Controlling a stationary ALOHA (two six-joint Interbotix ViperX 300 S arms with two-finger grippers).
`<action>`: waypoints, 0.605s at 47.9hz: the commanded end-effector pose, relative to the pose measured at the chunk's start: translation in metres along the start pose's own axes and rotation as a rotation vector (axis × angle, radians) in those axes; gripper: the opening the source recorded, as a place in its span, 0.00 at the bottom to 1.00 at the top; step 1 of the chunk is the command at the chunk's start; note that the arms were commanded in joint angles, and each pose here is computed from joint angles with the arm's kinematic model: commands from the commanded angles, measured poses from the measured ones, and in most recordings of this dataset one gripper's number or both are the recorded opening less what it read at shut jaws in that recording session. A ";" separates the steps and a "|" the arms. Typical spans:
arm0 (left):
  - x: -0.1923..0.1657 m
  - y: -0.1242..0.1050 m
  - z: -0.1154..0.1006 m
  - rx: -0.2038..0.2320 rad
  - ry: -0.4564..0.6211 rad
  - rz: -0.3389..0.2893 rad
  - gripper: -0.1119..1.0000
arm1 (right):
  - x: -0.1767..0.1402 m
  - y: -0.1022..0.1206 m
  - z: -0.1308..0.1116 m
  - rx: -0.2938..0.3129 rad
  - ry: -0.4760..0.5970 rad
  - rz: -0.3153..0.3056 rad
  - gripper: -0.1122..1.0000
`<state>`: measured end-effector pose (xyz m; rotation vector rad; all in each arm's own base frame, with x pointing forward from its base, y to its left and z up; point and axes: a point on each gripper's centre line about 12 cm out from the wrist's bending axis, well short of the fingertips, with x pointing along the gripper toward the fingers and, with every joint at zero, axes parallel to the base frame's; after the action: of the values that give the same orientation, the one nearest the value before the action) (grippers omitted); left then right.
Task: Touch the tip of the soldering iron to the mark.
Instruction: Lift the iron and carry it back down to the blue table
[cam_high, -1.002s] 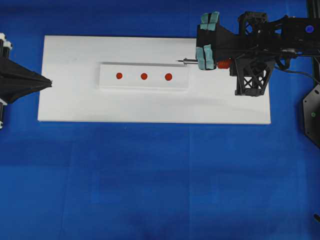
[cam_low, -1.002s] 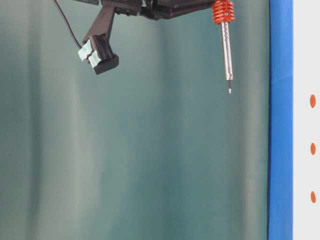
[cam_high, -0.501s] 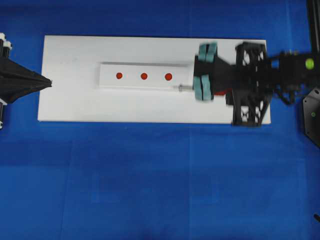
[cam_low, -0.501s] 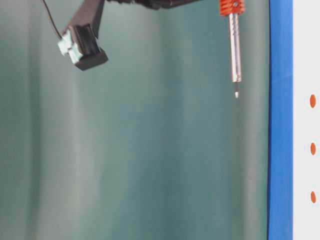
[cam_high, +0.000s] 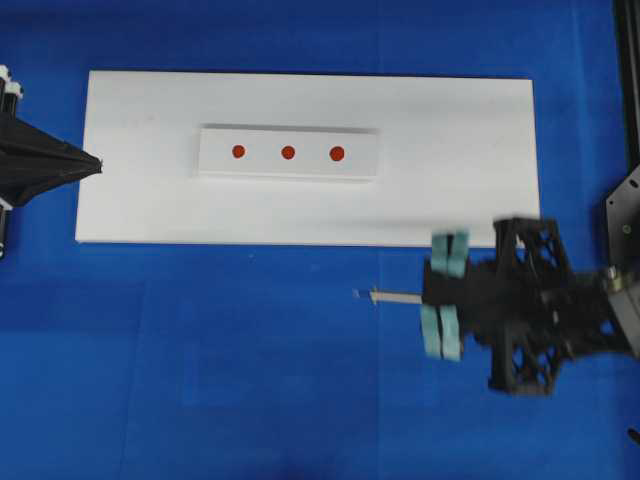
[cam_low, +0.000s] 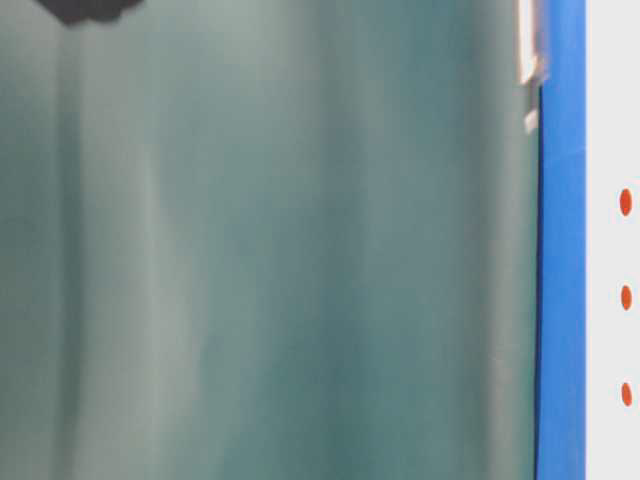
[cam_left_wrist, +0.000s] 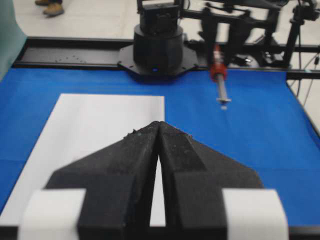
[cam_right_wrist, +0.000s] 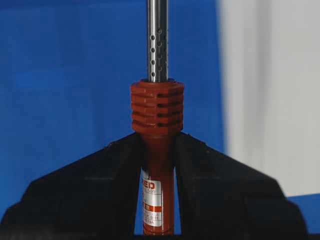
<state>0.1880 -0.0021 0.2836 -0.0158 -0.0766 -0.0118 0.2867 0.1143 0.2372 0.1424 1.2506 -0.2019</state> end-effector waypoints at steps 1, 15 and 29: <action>0.002 0.000 0.006 0.001 -0.020 -0.001 0.10 | -0.007 0.011 0.002 0.004 -0.021 0.020 0.16; 0.002 0.000 0.006 0.001 -0.021 -0.002 0.10 | -0.001 0.018 0.018 -0.019 -0.057 -0.006 0.16; 0.001 0.000 0.007 0.003 -0.023 -0.002 0.10 | 0.020 0.036 0.068 -0.071 -0.134 0.026 0.16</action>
<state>0.1878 -0.0021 0.2839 -0.0158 -0.0781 -0.0118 0.3450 0.1308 0.2255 0.0696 1.1831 -0.1695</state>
